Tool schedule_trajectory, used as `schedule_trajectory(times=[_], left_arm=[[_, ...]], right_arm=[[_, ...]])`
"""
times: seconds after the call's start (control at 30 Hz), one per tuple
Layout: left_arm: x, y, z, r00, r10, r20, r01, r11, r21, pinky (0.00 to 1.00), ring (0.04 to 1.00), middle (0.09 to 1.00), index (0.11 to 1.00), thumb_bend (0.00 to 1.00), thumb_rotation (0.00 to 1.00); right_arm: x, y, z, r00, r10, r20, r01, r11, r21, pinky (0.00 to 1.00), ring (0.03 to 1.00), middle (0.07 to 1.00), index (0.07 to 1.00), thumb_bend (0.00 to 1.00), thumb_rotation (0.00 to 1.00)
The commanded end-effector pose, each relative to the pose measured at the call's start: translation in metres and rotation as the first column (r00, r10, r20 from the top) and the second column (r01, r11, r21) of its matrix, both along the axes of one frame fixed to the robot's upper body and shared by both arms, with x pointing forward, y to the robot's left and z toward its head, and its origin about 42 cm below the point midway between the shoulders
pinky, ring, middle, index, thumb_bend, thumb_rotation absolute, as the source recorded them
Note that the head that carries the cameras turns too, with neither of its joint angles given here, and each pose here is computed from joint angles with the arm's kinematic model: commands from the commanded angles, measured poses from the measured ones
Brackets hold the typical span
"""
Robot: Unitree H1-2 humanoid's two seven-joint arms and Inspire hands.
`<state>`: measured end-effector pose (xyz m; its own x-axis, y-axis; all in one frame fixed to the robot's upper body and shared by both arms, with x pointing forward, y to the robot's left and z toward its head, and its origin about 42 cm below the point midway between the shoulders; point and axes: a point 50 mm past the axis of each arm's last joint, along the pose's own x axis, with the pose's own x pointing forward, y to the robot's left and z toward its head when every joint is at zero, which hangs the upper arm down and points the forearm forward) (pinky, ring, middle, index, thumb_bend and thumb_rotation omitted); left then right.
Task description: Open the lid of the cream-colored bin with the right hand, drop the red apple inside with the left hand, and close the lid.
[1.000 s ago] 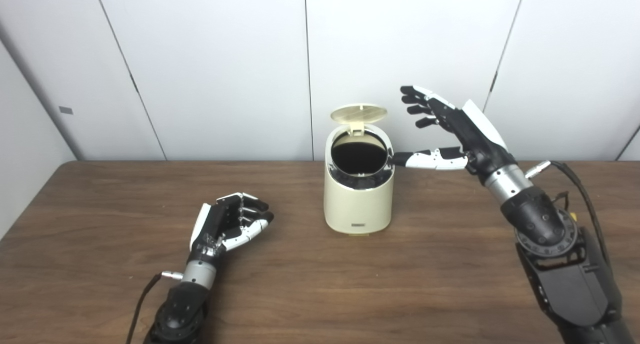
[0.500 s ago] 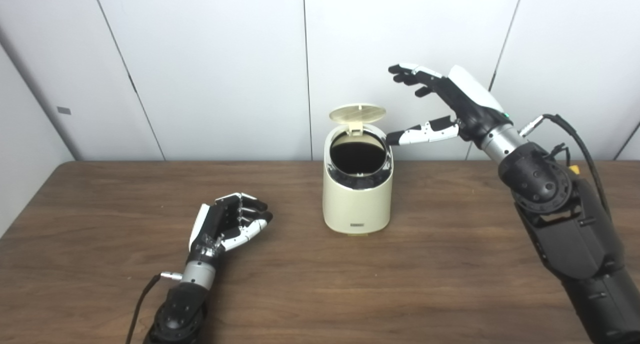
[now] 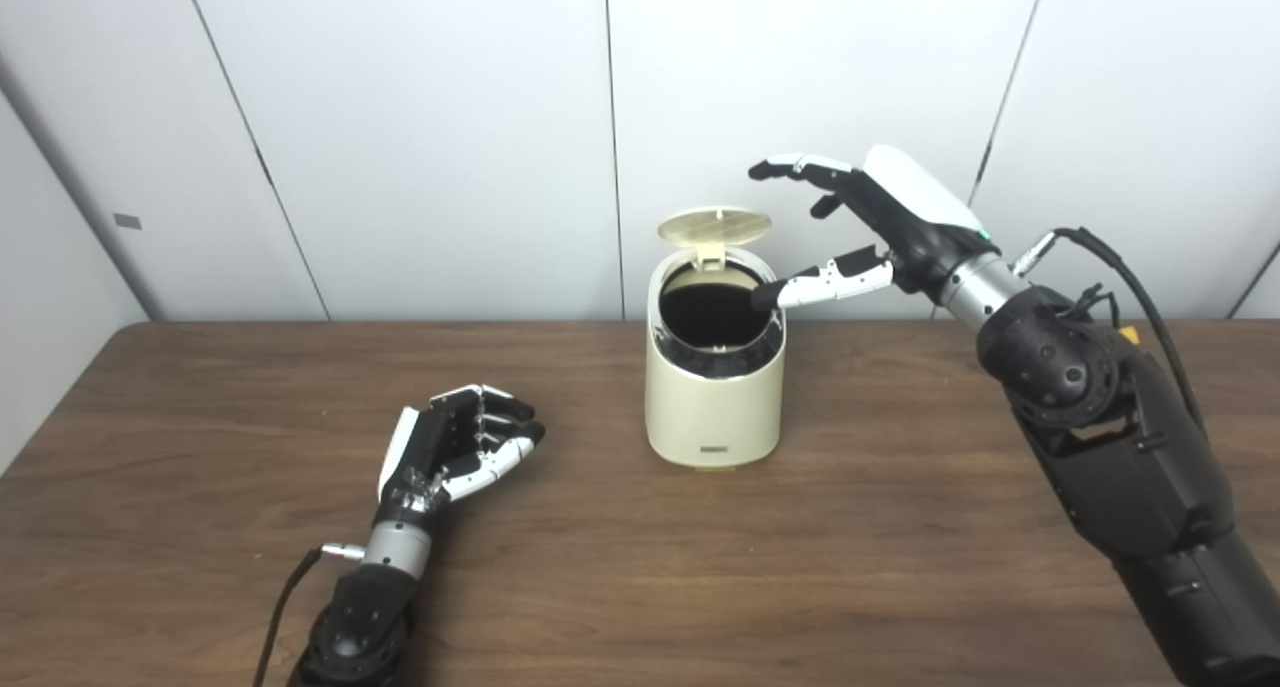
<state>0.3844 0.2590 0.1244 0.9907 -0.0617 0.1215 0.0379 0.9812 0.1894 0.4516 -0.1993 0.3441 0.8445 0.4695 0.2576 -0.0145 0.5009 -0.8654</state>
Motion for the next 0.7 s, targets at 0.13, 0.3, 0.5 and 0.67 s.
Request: schedule_trajectory(times=[0.13,0.3,0.5,0.67], left_arm=[[0.008,-0.005,0.011,0.999,-0.016,0.039,0.016,1.000,0.000,0.41,0.520,0.596,0.497,0.50,0.06],[0.008,-0.005,0.011,0.999,-0.013,0.041,0.013,1.000,-0.001,0.40,0.518,0.597,0.497,0.50,0.06],[0.008,-0.006,0.013,0.999,-0.009,0.040,0.009,1.000,-0.003,0.41,0.525,0.599,0.497,0.50,0.06],[0.007,-0.005,0.014,0.999,-0.004,0.043,0.005,1.000,-0.004,0.41,0.526,0.599,0.497,0.50,0.05]], right_arm=[[-0.014,0.011,0.032,0.990,0.080,0.116,-0.078,0.997,-0.019,0.74,0.901,0.862,0.827,0.71,0.46],[-0.020,0.015,0.032,0.986,0.124,0.113,-0.121,0.992,-0.032,0.77,0.905,0.863,0.828,0.69,0.48],[-0.024,0.019,0.033,0.983,0.147,0.107,-0.143,0.989,-0.044,0.78,0.910,0.866,0.837,0.69,0.50],[-0.025,0.020,0.032,0.982,0.160,0.099,-0.156,0.987,-0.048,0.78,0.907,0.860,0.837,0.70,0.50]])
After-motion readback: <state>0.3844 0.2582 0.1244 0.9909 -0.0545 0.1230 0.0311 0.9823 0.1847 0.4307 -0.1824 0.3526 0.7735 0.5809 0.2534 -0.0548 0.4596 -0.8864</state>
